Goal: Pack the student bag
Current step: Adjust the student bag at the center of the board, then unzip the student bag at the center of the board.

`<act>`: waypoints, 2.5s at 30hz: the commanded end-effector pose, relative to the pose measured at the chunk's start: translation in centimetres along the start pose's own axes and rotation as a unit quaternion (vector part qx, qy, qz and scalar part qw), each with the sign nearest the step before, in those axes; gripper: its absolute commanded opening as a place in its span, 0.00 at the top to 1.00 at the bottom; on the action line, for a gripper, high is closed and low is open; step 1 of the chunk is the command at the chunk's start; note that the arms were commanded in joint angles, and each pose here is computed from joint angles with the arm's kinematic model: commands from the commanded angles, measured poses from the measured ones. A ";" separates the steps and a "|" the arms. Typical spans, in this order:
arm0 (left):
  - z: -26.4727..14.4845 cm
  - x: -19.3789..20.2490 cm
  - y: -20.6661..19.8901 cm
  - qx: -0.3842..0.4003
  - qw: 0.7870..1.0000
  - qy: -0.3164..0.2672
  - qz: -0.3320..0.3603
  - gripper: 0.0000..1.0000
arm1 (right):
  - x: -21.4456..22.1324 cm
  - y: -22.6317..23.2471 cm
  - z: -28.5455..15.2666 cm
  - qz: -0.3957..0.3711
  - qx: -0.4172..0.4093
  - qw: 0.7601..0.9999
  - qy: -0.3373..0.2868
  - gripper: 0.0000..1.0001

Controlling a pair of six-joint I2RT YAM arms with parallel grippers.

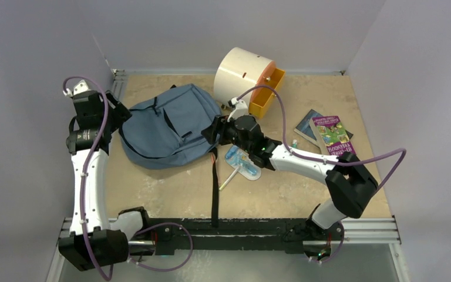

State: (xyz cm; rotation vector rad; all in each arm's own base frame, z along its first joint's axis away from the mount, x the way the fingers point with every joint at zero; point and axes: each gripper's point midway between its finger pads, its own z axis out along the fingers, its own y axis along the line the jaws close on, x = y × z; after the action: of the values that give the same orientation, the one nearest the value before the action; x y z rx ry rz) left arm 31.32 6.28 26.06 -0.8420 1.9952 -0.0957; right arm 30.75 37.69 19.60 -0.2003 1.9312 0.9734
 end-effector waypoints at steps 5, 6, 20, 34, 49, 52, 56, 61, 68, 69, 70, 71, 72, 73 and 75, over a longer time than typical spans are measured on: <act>-0.4 1.5 -2.7 0.095 0.993 0.022 0.070 0.28 | -0.1 -1.4 1.4 0.041 0.060 0.997 0.002 0.32; 0.1 2.0 -3.0 0.100 0.992 0.033 0.072 0.29 | 0.1 -1.1 1.6 0.041 0.055 0.998 0.007 0.32; 12.2 1.3 -8.5 0.144 0.982 0.105 0.066 0.49 | -0.6 0.1 1.6 0.033 0.032 0.999 0.007 0.36; 20.7 8.0 -6.8 0.093 0.976 0.190 0.055 0.60 | -0.3 0.1 -0.1 0.033 0.023 0.999 0.010 0.42; 24.7 9.8 -5.7 0.073 0.977 0.195 0.050 0.61 | 0.0 0.0 -0.8 0.038 0.022 0.999 0.010 0.45; 25.4 9.9 -5.7 0.075 0.977 0.195 0.051 0.61 | 0.0 0.0 -0.8 0.039 0.023 0.999 0.010 0.45; 26.2 10.0 -5.7 0.074 0.977 0.195 0.053 0.63 | 0.0 -0.1 -0.9 0.039 0.025 0.999 0.010 0.45; 26.5 10.5 -5.5 0.074 0.976 0.200 0.055 0.84 | 0.2 -0.3 -1.1 0.038 0.028 0.999 0.013 0.45; 25.9 9.3 -5.4 0.071 0.977 0.183 0.081 1.00 | 0.1 -0.4 -0.9 0.040 0.030 0.999 0.012 0.46; 25.6 8.8 -5.4 0.068 0.978 0.177 0.089 1.00 | 0.1 -0.4 -0.9 0.040 0.031 0.999 0.011 0.46; 25.3 8.3 -5.4 0.065 0.978 0.171 0.098 1.00 | 0.1 -0.4 -0.9 0.040 0.032 0.999 0.011 0.46; 25.0 7.7 -5.4 0.061 0.979 0.164 0.106 1.00 | 0.1 -0.5 -0.9 0.040 0.033 0.999 0.011 0.46; 24.6 7.1 -5.4 0.057 0.979 0.159 0.116 1.00 | 0.1 -0.5 -0.9 0.040 0.034 0.999 0.010 0.46; 24.2 6.9 -5.2 0.050 0.978 0.161 0.125 1.00 | 0.1 -0.5 -0.8 0.040 0.034 0.999 0.010 0.46; 23.4 6.4 -5.1 0.044 0.975 0.162 0.142 1.00 | -0.1 -0.5 -0.7 0.041 0.035 0.999 0.006 0.46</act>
State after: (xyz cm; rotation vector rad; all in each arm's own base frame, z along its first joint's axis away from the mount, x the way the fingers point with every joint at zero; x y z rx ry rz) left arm 49.56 2.85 4.64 -0.6068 2.4580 -0.2945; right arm 30.38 36.64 16.82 -0.1083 2.0687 0.9182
